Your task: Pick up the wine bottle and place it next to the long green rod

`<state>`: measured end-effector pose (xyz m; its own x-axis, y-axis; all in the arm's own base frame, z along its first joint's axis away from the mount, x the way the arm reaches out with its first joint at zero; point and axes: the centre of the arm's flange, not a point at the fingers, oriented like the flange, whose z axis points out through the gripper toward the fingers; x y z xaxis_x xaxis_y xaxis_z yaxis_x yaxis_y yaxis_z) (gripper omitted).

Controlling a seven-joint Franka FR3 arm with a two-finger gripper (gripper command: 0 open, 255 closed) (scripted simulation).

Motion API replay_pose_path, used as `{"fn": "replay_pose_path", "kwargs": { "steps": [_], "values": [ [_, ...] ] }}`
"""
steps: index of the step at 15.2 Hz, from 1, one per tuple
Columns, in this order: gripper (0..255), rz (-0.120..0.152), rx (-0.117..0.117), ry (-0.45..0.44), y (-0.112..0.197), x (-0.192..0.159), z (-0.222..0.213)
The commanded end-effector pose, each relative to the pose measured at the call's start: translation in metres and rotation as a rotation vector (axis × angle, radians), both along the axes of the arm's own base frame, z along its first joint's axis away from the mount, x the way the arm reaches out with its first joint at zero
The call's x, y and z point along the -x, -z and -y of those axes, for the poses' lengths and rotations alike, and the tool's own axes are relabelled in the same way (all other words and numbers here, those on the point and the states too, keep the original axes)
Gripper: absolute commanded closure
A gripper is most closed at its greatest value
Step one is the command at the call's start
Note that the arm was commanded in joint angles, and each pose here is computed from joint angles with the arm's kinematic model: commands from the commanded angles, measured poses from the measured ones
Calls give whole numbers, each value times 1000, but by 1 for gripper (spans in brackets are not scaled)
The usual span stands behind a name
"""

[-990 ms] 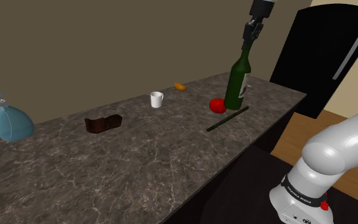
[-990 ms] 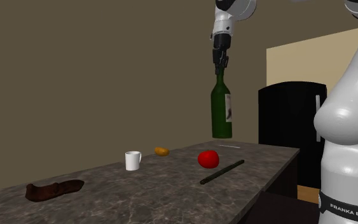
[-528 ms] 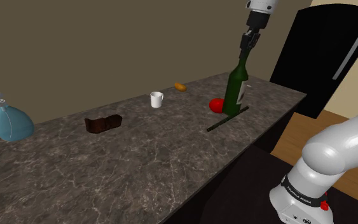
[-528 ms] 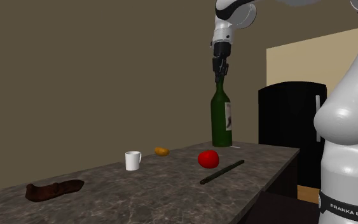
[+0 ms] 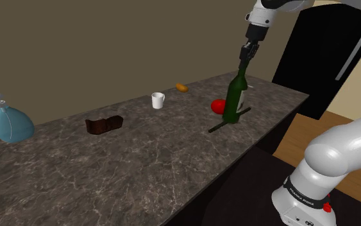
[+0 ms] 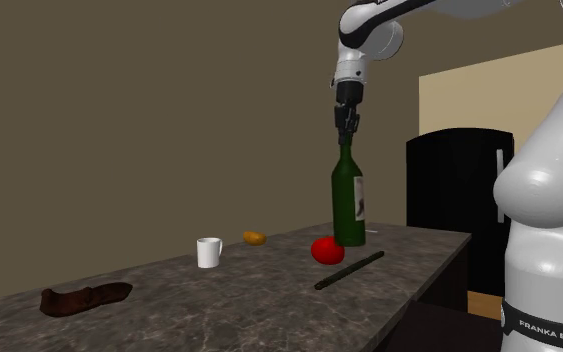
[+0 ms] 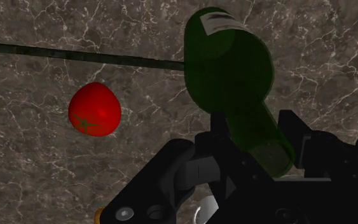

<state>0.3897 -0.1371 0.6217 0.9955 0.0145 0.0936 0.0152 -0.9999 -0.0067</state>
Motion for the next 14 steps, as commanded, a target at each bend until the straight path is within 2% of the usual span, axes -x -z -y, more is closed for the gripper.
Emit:
{"fn": "replay_pose_path", "kwargs": {
  "steps": [1, 14],
  "values": [
    [255, 1, 0, 0, 10, -1, 0],
    [255, 1, 0, 0, 79, -1, 0]
  ]
}}
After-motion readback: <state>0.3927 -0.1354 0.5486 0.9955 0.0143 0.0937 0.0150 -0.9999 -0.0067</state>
